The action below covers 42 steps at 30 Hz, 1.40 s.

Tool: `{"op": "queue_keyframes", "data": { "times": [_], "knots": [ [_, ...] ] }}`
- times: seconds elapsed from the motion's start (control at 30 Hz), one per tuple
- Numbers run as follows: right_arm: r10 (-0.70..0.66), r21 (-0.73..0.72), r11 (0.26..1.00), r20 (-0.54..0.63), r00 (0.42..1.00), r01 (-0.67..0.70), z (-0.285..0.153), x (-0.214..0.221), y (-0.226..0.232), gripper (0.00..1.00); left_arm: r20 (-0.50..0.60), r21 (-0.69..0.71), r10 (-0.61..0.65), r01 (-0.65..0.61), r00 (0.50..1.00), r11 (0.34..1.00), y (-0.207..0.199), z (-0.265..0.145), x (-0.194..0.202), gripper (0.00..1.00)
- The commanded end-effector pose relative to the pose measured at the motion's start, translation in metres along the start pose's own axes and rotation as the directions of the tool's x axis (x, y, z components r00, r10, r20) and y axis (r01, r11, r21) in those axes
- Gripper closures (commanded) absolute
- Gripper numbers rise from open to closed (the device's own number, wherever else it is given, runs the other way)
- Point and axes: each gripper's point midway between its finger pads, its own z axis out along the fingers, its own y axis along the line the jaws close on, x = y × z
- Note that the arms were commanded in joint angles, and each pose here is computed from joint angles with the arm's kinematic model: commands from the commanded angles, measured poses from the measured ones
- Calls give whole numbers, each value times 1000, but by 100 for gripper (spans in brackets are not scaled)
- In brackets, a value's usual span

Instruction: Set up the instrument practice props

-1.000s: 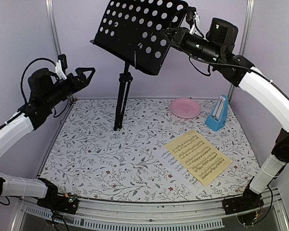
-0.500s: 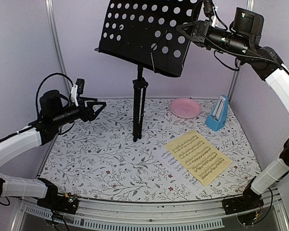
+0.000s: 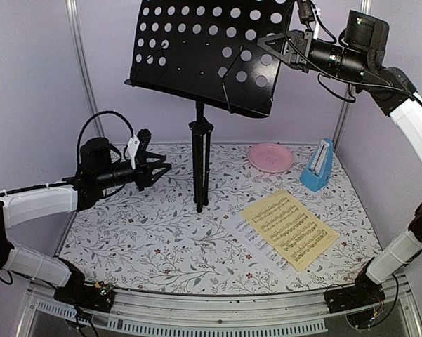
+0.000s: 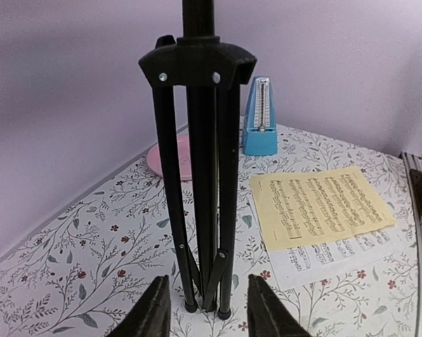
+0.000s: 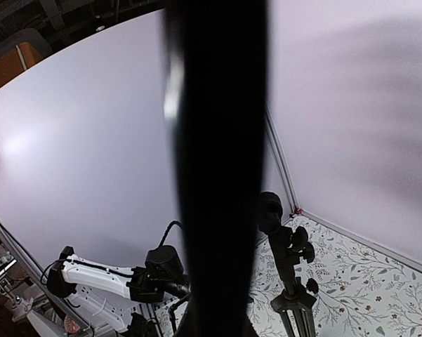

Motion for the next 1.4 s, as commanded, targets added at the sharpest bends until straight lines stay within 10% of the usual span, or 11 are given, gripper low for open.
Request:
{"op": "queue_keyframes", "data": {
  "times": [0.0, 0.2, 0.77, 1.37],
  "knots": [
    [-97, -168, 973, 337, 937, 161, -64, -100, 81, 100, 55, 44, 100, -102, 994, 994, -9, 15, -5, 69],
    [-65, -197, 971, 318, 946, 133, -57, -97, 80, 100, 68, 99, 120, -126, 990, 987, -13, 43, 2, 85],
    [-27, -236, 967, 280, 960, 96, -49, -89, 79, 100, 82, 232, 189, -203, 979, 951, -16, 88, 11, 84],
    [-14, -279, 956, 249, 969, 86, -40, -83, 80, 100, 85, 280, 147, -165, 986, 946, -19, 101, 9, 35]
  ]
}}
